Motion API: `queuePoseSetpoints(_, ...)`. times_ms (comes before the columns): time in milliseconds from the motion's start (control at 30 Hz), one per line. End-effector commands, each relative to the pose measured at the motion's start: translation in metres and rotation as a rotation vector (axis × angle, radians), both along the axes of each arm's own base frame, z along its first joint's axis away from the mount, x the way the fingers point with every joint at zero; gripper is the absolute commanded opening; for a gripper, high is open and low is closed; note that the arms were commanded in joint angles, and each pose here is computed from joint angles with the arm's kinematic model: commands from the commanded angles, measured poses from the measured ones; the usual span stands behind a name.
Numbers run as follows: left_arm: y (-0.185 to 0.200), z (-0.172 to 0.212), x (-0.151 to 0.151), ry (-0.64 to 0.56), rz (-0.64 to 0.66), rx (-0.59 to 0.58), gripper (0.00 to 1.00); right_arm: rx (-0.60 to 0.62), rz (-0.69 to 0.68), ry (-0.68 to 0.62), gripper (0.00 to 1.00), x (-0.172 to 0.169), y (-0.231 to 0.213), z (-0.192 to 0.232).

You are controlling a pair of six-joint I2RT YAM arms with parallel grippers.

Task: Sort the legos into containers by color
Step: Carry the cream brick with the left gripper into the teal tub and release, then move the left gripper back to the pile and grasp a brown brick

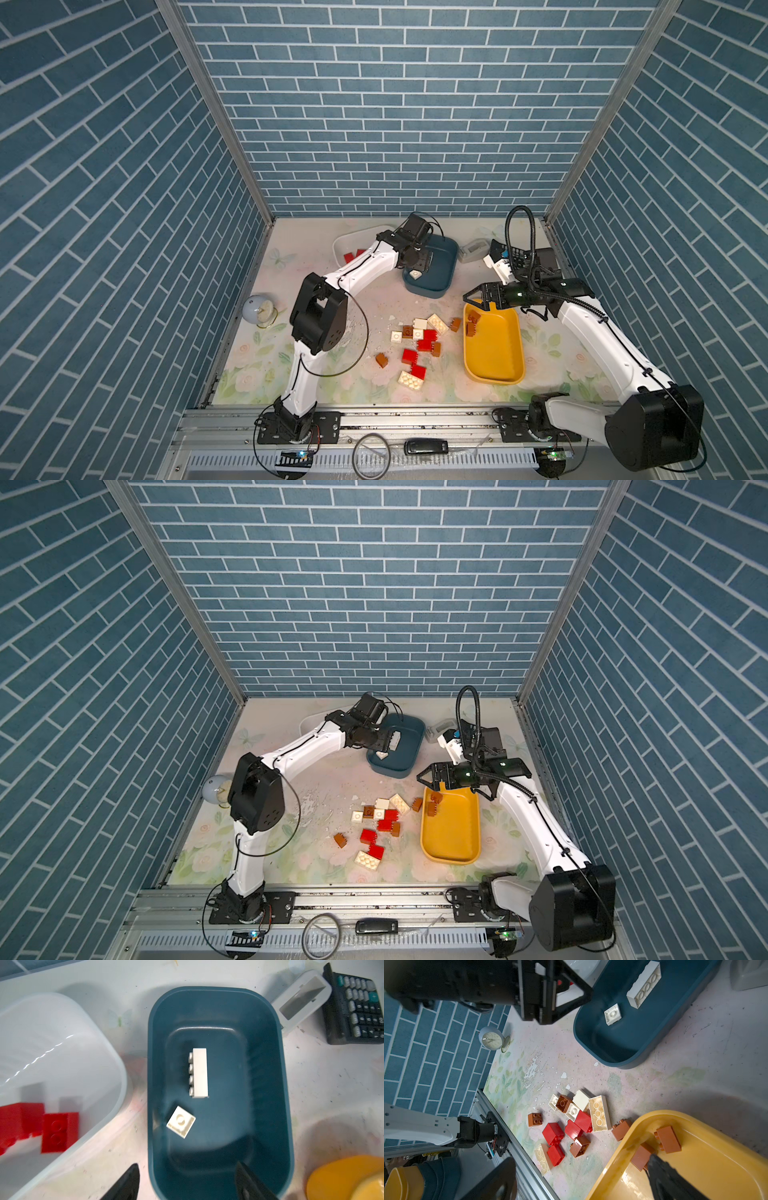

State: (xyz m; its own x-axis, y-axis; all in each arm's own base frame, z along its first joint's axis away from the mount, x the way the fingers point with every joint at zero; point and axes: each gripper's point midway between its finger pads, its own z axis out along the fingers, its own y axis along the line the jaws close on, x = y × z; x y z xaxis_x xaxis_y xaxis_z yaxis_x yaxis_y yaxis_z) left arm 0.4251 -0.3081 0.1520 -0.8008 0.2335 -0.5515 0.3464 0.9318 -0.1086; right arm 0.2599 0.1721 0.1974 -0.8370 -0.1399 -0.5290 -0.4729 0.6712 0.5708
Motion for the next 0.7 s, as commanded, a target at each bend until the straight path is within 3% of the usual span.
queuePoseSetpoints(0,0.019,0.011,-0.038,0.051,0.017,0.026,0.76,0.009,0.010,0.001,0.99,-0.004,0.000,0.000)
queuePoseSetpoints(500,0.080,-0.030,-0.188,0.302,0.207,0.055,0.78,0.040,0.042,0.042,0.99,-0.011,0.005,-0.006)
queuePoseSetpoints(667,0.099,-0.060,-0.217,0.366,0.357,0.026,0.77,0.043,0.044,0.066,0.99,-0.015,0.006,-0.012)
